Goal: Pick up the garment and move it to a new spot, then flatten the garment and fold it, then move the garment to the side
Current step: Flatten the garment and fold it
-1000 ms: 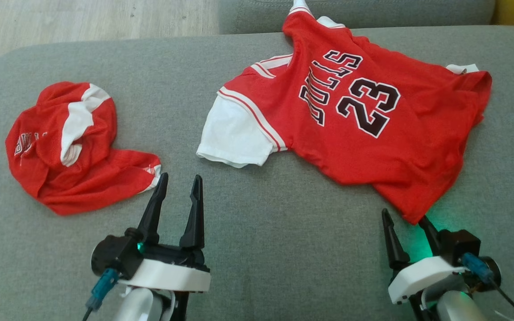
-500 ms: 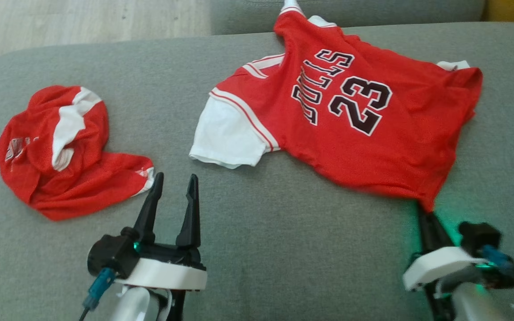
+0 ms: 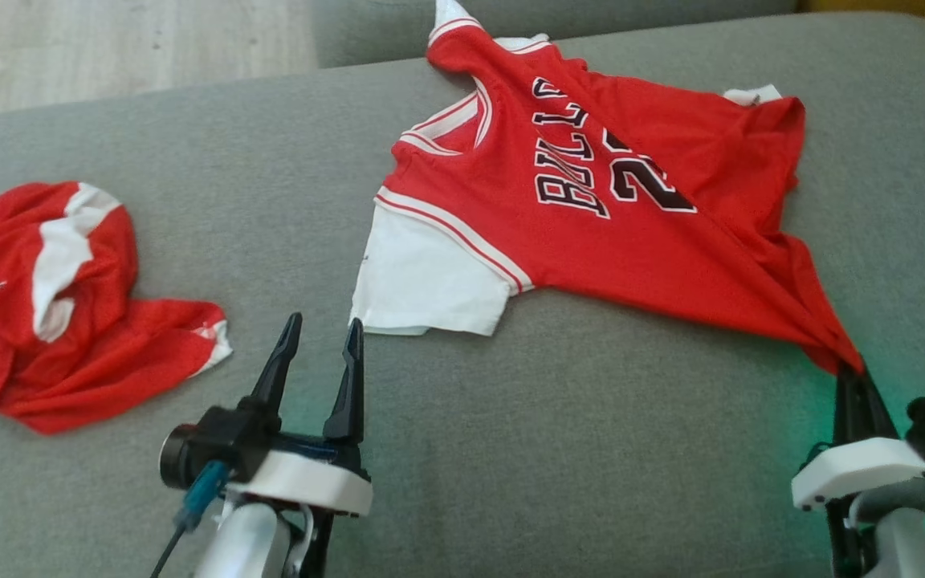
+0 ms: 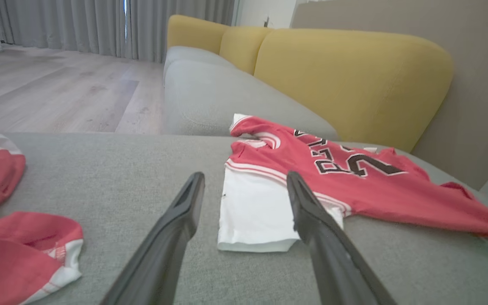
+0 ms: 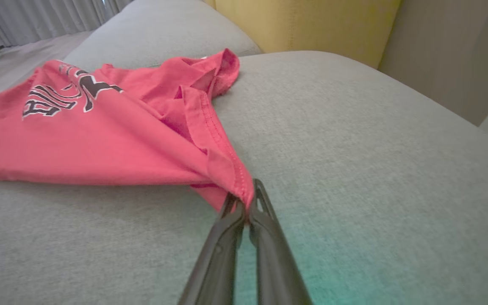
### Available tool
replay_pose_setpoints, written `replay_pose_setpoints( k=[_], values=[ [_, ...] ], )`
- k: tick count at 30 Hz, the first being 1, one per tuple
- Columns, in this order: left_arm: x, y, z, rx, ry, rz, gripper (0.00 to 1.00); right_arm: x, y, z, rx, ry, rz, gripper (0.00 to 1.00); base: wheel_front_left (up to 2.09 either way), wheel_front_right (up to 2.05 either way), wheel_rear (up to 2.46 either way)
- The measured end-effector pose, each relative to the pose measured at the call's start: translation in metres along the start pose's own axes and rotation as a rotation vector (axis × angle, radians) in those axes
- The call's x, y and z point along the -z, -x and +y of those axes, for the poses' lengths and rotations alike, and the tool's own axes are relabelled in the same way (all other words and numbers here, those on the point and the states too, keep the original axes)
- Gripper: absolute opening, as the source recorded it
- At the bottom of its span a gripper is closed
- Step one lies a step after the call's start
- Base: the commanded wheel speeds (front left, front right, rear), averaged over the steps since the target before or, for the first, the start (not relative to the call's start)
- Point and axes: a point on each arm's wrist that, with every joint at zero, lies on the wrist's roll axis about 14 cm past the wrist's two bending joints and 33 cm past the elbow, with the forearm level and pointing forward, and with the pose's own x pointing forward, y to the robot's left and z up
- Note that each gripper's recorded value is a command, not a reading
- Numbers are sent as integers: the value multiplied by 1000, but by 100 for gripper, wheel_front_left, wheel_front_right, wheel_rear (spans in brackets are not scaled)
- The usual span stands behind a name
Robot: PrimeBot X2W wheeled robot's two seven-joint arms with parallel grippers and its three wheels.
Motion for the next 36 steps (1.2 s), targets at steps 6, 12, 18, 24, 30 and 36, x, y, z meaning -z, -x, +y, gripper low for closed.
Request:
replay_pose_setpoints(
  k=[6,12,18,24,30,36],
  values=[
    [38,-18,4,14,-55,137,100,-1,-7,0,3,-4,4,0,0,0,0],
    [62,-36,10,22,-84,251,100,-1,-12,5,-11,-14,6,0,0,0,0],
    [80,-43,17,7,-108,343,100,3,-10,3,-5,-17,15,0,0,0,0],
    [89,-42,12,29,-128,398,100,2,-9,1,1,-27,11,0,0,0,0],
    [90,-43,5,63,-138,421,0,1,-10,8,-21,-25,8,0,0,0,0],
    [76,-43,0,76,-103,352,0,-8,-11,17,-50,-21,-17,0,0,0,0]
  ],
)
